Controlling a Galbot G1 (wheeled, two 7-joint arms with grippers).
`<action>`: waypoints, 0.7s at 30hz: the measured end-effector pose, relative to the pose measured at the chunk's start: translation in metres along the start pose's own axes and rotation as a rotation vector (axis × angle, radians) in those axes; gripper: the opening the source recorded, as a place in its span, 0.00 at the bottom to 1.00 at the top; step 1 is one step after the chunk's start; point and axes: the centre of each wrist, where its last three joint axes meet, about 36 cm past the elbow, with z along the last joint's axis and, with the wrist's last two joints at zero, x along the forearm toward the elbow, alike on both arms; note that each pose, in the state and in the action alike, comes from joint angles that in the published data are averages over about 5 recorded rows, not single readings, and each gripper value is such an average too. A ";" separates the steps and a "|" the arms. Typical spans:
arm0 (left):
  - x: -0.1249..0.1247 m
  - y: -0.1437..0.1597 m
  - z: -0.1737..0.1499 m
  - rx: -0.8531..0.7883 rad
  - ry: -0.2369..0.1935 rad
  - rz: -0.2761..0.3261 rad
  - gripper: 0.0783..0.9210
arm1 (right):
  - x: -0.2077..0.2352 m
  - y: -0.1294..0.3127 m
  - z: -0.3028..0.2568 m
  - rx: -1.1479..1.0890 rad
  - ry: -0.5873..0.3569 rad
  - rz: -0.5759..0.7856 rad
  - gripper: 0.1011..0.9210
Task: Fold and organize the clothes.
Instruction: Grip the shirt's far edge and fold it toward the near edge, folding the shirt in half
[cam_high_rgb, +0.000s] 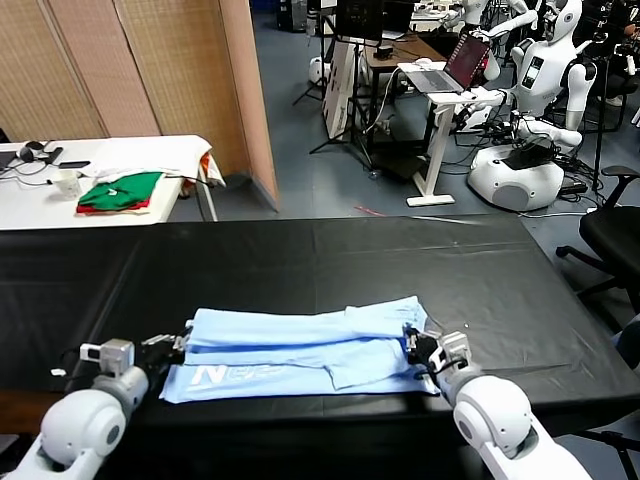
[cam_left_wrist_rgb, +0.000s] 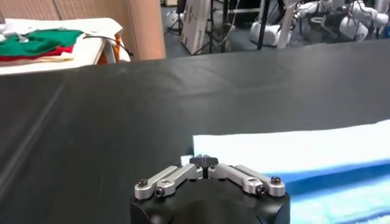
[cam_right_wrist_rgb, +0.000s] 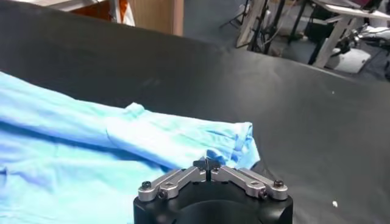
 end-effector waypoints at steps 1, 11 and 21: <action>0.000 -0.001 0.002 0.001 0.004 -0.003 0.08 | 0.000 0.000 0.000 -0.001 0.000 -0.001 0.05; 0.008 -0.005 0.012 0.005 0.013 -0.021 0.08 | 0.009 0.002 0.000 -0.007 -0.007 -0.021 0.10; 0.027 -0.016 0.009 0.002 0.009 -0.062 0.43 | 0.033 -0.001 -0.012 -0.054 -0.094 -0.010 0.82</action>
